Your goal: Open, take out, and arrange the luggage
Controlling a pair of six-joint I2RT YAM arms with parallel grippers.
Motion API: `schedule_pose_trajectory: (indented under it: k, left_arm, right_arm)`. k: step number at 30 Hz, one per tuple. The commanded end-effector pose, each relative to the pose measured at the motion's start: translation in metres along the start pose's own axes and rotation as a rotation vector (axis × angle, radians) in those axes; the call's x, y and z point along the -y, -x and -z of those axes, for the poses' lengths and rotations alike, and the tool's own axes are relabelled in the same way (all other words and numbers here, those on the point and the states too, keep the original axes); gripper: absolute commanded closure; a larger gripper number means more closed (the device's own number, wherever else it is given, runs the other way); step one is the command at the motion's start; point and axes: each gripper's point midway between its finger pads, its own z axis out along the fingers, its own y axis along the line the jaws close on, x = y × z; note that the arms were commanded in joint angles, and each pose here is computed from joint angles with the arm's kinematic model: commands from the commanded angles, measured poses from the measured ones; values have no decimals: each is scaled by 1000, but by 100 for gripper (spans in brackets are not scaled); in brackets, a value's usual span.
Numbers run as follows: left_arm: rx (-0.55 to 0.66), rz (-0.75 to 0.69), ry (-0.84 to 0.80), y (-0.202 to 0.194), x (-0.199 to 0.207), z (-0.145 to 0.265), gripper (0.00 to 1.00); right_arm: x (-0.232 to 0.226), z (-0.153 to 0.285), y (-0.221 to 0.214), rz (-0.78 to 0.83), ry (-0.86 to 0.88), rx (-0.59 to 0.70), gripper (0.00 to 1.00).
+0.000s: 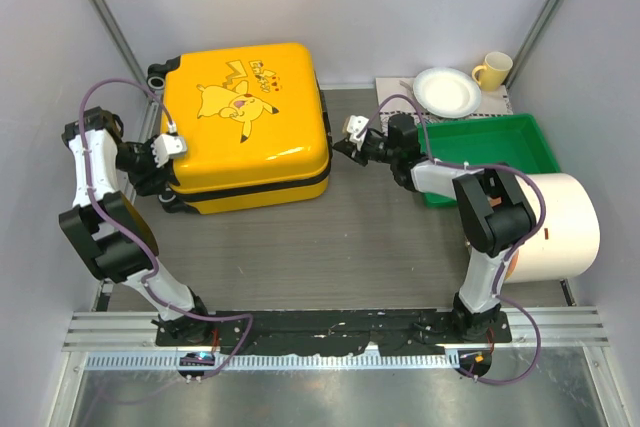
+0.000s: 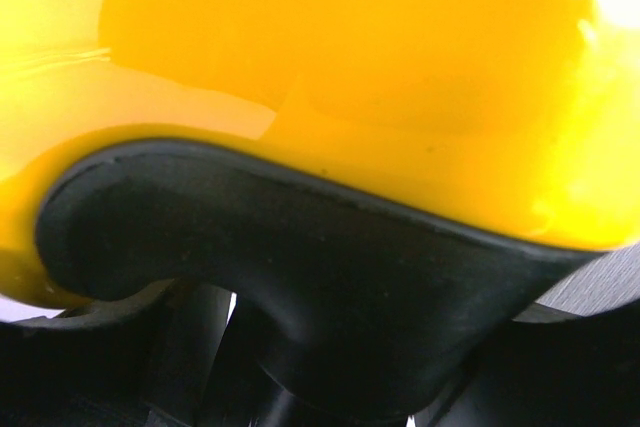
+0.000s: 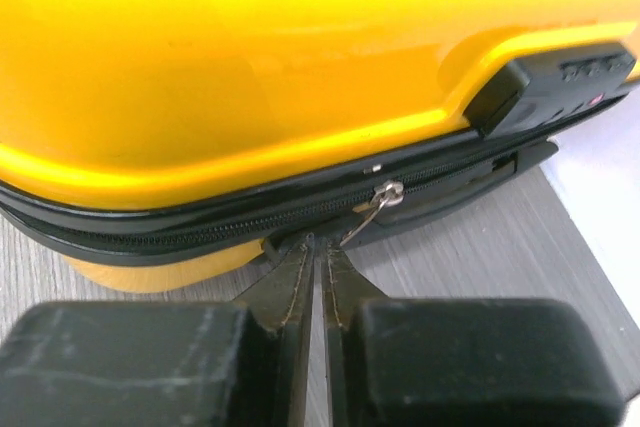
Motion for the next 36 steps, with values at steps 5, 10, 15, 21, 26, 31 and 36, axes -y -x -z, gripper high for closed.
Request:
schedule_pose_trajectory:
  k: [5, 10, 15, 21, 26, 31, 36]
  left_arm:
    - [32, 72, 45, 2, -14, -12, 100]
    - [32, 77, 48, 2, -17, -11, 100]
    - [28, 79, 44, 0, -17, -13, 100]
    - [21, 73, 47, -1, -18, -12, 100]
    - [18, 68, 51, -1, -19, -11, 100]
    - [17, 67, 53, -1, -19, -9, 100]
    - [18, 67, 53, -1, -19, -10, 100]
  right_arm:
    - [29, -7, 5, -6, -73, 37, 60]
    - [41, -16, 3, -29, -118, 62, 58]
    - [43, -17, 10, -46, -134, 109, 59]
    - [33, -17, 17, -56, -104, 156, 59]
    - [29, -21, 10, -52, -104, 134, 61]
    - [30, -29, 5, -43, -99, 124, 63]
    - [31, -34, 4, -41, -90, 127, 66]
